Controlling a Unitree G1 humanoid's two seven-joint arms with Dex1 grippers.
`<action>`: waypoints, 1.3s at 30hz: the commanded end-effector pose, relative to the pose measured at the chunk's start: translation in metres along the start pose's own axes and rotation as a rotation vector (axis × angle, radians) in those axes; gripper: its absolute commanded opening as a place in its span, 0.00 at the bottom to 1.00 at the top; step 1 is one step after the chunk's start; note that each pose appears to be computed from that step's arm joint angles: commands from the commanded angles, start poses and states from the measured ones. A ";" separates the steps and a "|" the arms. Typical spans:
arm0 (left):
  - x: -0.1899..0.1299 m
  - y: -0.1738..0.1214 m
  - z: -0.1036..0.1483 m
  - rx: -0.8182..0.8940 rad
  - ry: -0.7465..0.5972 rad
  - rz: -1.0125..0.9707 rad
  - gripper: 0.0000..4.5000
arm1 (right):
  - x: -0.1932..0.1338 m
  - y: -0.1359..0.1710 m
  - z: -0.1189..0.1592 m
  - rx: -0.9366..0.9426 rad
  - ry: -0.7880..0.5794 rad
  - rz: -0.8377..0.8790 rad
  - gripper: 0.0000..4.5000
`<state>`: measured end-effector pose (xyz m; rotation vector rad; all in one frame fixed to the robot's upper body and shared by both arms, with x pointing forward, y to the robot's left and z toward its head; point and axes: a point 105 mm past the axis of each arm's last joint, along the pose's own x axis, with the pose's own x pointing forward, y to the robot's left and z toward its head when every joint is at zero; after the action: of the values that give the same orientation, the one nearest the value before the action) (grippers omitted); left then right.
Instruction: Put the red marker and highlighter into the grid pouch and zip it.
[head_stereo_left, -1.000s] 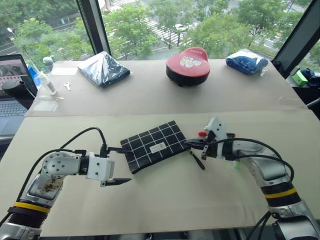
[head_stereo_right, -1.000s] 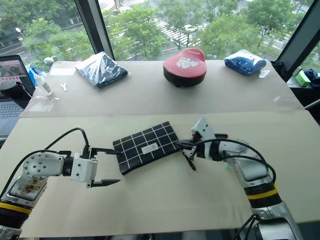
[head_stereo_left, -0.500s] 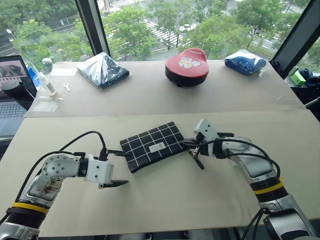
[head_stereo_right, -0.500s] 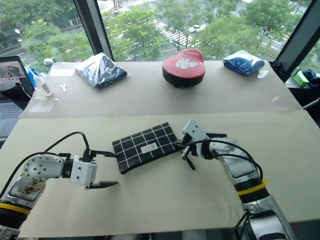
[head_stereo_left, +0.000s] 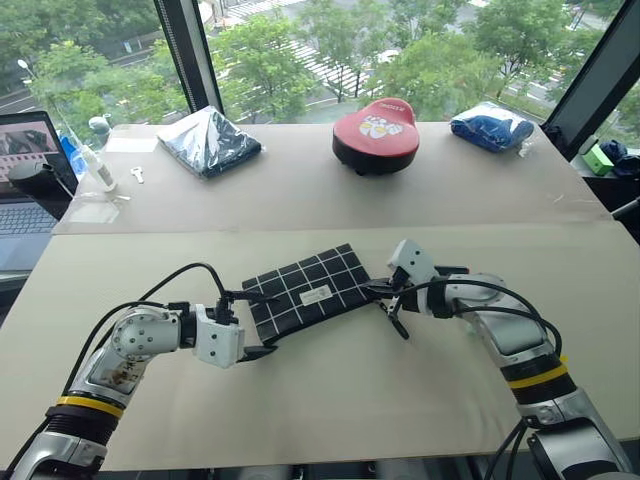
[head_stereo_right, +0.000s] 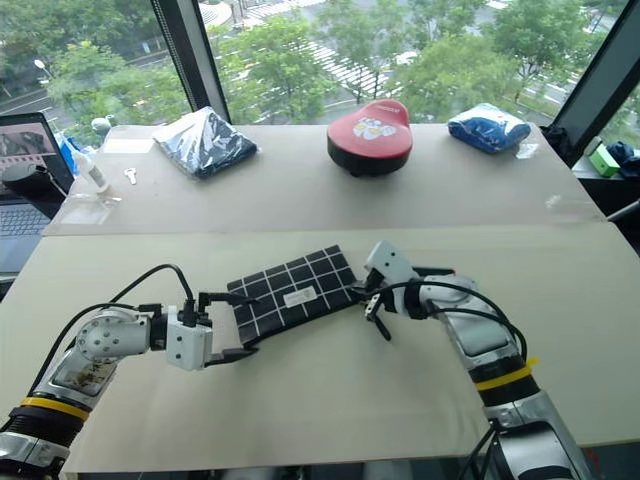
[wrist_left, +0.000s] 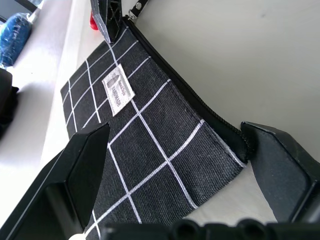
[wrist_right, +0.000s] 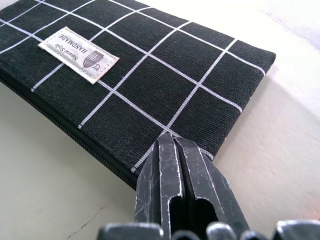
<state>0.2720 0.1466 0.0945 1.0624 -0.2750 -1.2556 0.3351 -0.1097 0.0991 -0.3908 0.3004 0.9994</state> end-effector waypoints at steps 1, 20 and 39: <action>0.003 -0.001 -0.004 0.042 0.006 0.004 1.00 | -0.003 0.004 -0.001 0.000 0.005 0.019 0.01; -0.007 0.020 -0.016 0.031 -0.059 0.169 0.01 | -0.017 0.001 0.005 0.025 -0.024 0.030 0.00; 0.001 0.062 0.000 -0.305 -0.156 0.438 0.00 | -0.097 -0.043 0.059 0.259 -0.266 -0.092 0.73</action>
<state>0.3092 0.1427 0.1269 0.6546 -0.3723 -0.9907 0.3334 -0.1685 0.2013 0.0023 0.1616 0.9102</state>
